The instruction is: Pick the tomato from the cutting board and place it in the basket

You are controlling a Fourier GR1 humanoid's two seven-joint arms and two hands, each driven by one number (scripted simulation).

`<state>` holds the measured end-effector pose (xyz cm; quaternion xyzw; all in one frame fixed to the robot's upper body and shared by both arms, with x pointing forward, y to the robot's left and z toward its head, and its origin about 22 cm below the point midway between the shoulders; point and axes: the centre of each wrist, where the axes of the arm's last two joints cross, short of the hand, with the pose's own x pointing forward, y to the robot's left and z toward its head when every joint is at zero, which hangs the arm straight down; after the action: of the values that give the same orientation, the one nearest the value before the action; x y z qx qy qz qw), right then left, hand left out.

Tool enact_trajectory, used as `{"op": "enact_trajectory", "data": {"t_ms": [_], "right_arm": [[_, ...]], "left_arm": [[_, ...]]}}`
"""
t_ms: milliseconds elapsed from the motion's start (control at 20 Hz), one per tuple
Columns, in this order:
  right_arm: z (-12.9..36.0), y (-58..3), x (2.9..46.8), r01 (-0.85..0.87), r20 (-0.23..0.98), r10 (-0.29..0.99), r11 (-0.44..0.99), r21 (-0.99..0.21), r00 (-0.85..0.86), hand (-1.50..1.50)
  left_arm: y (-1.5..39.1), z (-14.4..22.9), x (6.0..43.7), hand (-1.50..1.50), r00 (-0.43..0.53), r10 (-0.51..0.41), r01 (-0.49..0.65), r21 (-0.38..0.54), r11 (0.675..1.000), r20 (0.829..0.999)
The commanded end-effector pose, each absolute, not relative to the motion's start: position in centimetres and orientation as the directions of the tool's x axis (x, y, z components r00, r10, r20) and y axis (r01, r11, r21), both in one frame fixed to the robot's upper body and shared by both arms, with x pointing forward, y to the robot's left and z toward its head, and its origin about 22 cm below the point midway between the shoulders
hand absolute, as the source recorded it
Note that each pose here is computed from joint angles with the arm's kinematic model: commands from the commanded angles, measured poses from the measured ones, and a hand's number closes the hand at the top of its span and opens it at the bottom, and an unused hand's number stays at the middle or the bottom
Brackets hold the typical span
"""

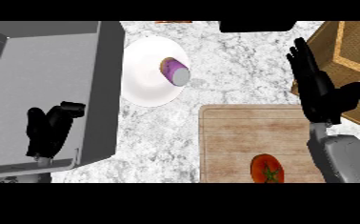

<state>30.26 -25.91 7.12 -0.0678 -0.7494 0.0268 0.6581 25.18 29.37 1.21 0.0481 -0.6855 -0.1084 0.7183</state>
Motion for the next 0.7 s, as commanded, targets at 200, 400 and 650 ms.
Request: {"op": "enact_trajectory", "data": {"t_ms": [200, 400, 650], "right_arm": [[14.6, -27.1, 29.6, -0.278, 0.817, -0.110, 0.959, -0.064, -0.566, 1.50], [15.9, -23.6, 27.5, -0.377, 0.621, 0.113, 0.705, -0.601, -0.776, -1.50], [11.2, -18.0, 20.2, -0.258, 0.526, 0.086, 0.797, -0.546, -0.846, -1.50]], "left_arm": [[32.3, 3.7, 27.0, 0.00, 0.109, -0.215, -0.080, 0.224, 0.971, 0.971], [31.8, 2.1, 26.8, 0.00, 0.181, -0.174, -0.047, 0.185, 0.982, 0.968], [34.2, 3.4, 27.1, 0.00, 0.201, -0.169, -0.096, 0.191, 0.977, 0.965]]}}
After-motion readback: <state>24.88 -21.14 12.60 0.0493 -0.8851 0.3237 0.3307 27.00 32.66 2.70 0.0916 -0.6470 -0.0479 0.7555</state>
